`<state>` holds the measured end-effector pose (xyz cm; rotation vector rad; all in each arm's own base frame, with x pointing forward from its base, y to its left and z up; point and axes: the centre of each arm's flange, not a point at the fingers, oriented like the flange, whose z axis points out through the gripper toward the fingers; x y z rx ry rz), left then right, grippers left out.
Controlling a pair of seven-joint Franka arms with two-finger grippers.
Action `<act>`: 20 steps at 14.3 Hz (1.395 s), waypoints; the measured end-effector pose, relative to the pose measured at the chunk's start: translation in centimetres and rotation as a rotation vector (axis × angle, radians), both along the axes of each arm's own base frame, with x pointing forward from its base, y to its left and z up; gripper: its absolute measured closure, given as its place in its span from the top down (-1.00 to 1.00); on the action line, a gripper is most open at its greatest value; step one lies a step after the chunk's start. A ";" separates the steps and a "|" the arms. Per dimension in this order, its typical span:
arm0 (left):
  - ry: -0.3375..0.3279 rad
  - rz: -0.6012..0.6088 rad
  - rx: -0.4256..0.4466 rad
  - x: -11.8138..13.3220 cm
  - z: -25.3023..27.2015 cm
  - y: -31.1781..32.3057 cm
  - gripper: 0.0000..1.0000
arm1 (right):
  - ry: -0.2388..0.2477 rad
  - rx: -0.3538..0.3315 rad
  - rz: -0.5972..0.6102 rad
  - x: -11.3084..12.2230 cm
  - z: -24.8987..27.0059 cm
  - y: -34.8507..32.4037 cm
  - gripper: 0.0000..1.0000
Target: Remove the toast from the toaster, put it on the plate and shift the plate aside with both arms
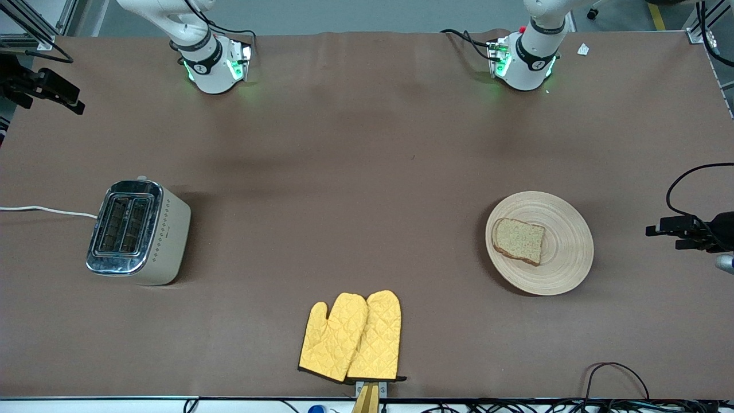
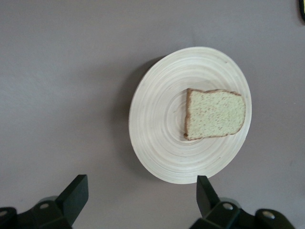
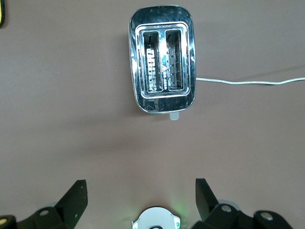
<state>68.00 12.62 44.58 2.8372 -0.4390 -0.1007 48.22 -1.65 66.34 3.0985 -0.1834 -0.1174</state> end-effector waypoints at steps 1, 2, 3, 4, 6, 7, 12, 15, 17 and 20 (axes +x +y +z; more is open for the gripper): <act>-0.018 -0.004 0.039 -0.1 2.5 -2.6 1.00 | 0.000 0.000 0.000 0.0 0.0 0.0 1.00; -0.033 -0.006 0.065 -0.3 4.5 -4.9 1.00 | -0.001 0.000 0.000 0.0 0.0 0.0 1.00; -0.038 -0.008 0.085 -0.7 6.2 -7.0 1.00 | -0.001 0.000 0.000 0.0 0.0 0.0 1.00; -0.030 -0.001 0.105 -1.2 7.4 -8.7 1.00 | -0.001 0.000 0.000 0.0 0.0 0.0 1.00; 0.003 0.033 0.140 -2.6 9.5 -12.4 1.00 | -0.001 0.000 0.000 0.0 0.0 0.0 1.00; 0.013 0.054 0.148 -3.1 10.3 -13.8 1.00 | -0.002 0.000 0.000 0.0 0.0 0.0 1.00; -0.006 0.119 0.193 -7.9 16.7 -20.6 1.00 | -0.010 0.000 0.001 0.1 0.1 0.1 1.00; -0.052 0.129 0.204 -10.4 17.7 -20.5 1.00 | -0.010 0.000 0.001 0.1 0.1 0.0 1.00; -0.082 0.115 0.210 -11.7 16.7 -20.4 1.00 | -0.010 0.000 0.001 0.1 0.1 0.0 1.00; -0.109 0.089 0.224 -12.4 15.6 -20.2 1.00 | -0.011 0.000 0.001 0.1 0.1 0.1 1.00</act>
